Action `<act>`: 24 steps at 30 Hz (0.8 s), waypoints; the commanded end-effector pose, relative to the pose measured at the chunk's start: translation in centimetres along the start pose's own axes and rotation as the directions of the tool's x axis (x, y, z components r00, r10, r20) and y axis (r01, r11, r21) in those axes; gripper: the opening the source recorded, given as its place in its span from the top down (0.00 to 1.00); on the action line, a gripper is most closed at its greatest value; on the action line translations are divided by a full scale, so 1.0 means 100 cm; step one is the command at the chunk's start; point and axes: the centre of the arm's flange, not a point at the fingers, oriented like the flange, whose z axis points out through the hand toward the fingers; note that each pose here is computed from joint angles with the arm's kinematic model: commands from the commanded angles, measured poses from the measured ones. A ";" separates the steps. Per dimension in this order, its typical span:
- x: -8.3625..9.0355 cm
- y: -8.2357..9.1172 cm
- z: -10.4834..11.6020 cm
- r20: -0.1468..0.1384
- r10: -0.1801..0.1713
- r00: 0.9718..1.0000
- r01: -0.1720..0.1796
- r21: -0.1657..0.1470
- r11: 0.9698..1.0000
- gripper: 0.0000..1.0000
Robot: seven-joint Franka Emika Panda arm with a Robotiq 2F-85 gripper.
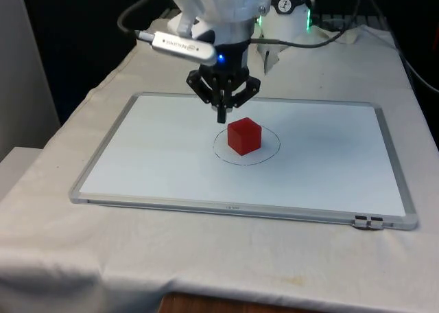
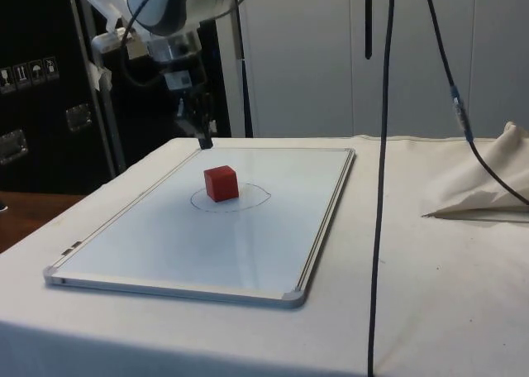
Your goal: Push the cube into the marked area.
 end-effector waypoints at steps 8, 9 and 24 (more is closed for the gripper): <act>-0.008 0.008 -0.025 -0.007 0.014 1.000 -0.014 0.013 1.000 1.00; -0.011 0.008 -0.031 -0.011 0.015 1.000 -0.014 0.020 1.000 1.00; -0.040 0.015 -0.069 -0.045 0.010 0.999 -0.007 0.055 0.998 1.00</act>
